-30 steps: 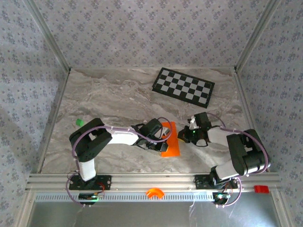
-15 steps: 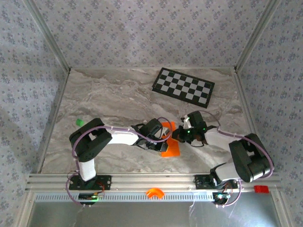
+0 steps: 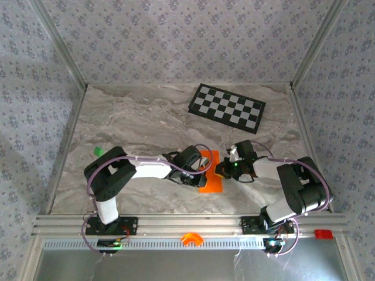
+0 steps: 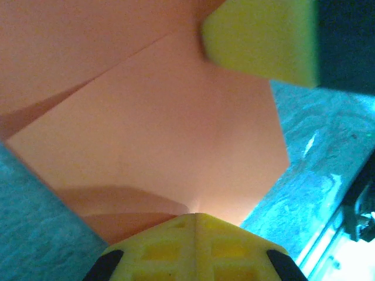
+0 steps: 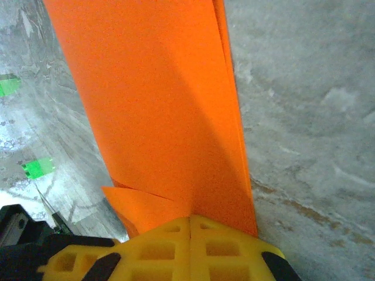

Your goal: Fold a paper plane with a square sheet of paper (pick it up from the middle)

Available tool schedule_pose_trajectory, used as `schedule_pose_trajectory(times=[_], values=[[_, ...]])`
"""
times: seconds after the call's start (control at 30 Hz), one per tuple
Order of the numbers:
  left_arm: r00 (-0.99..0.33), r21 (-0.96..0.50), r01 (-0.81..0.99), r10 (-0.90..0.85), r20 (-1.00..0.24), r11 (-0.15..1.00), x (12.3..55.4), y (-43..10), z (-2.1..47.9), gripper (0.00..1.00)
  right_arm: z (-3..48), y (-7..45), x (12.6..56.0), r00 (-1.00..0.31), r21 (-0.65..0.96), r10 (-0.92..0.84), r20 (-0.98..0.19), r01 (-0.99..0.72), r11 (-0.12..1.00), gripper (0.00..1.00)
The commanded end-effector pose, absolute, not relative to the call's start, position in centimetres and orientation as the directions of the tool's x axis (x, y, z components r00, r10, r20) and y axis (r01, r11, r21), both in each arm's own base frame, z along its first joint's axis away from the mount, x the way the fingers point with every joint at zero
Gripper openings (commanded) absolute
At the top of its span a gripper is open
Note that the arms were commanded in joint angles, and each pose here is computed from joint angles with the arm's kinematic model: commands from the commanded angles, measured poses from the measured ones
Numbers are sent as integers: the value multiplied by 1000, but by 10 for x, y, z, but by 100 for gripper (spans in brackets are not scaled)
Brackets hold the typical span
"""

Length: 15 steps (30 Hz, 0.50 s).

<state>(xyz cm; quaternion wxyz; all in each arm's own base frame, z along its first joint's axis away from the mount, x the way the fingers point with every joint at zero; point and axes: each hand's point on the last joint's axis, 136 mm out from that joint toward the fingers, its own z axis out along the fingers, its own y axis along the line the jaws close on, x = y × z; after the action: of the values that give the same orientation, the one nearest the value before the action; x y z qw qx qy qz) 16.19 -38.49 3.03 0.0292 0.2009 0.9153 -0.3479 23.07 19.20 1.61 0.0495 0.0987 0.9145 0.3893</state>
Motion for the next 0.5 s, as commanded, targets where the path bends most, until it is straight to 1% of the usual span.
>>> schedule_pose_trajectory(times=[0.0,0.17,0.3,0.47], values=[[-915,-675,394,338,-222,624,168,-409,54,5,-11,172,216,-969,633,247,25,207,746,0],[-921,-691,375,334,-201,618,170,-420,42,5,-13,172,215,-968,631,250,31,213,746,0],[-931,-669,346,330,-156,658,166,-411,17,5,-16,170,213,-967,628,252,33,216,748,0],[-937,-666,314,335,-102,676,147,-392,1,6,-20,168,211,-967,620,250,41,221,753,0]])
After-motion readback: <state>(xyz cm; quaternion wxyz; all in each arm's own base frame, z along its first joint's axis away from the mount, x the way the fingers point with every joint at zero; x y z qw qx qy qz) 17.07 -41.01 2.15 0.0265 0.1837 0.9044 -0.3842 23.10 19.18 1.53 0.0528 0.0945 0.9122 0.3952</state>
